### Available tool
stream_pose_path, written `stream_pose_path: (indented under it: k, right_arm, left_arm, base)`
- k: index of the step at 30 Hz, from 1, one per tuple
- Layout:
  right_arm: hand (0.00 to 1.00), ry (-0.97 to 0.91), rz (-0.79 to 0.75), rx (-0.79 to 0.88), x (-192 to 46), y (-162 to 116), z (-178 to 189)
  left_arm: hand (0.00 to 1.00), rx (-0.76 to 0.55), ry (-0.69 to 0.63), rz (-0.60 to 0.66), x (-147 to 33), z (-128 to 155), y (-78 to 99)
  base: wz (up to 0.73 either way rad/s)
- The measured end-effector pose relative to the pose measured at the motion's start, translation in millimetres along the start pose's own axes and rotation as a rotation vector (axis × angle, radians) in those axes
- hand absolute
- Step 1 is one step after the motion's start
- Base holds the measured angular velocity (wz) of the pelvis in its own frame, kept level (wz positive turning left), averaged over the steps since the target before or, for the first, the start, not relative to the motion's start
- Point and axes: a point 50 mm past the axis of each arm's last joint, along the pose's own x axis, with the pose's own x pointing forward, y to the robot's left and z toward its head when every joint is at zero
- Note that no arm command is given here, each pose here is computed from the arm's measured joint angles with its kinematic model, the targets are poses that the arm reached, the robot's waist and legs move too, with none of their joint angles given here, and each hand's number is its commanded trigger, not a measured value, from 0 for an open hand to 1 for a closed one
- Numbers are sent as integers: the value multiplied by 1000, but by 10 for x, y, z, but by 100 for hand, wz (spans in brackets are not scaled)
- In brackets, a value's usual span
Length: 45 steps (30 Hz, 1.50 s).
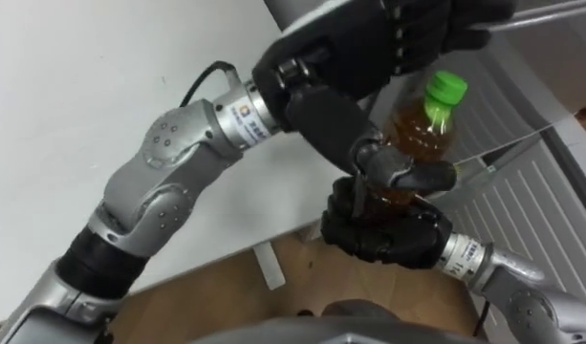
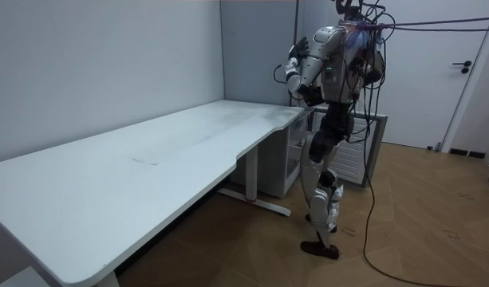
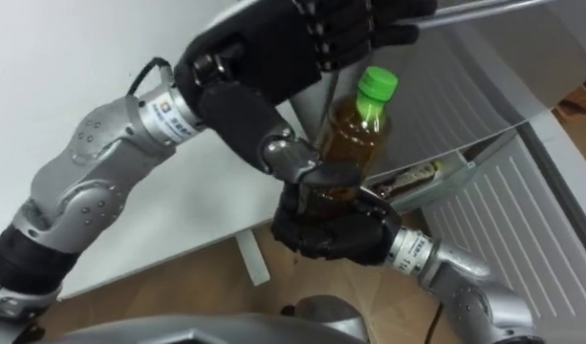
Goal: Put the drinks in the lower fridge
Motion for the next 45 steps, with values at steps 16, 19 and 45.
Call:
stream_pose_path:
  k: [16, 19, 45]
  right_arm:
    - [100, -50, -192, -13, -449, 2, -90]
    - [100, -31, -260, -8, -580, 25, -196]
    - [100, 119, -527, -55, -953, 65, -175]
  left_arm:
    - [0, 524, -452, 229, -417, 1354, 70]
    - [0, 669, -552, 323, -595, 1655, 10]
    - [0, 279, -183, 2868, -4404, 599, -827]
  base:
    - [5]
    - [11]
    - [11]
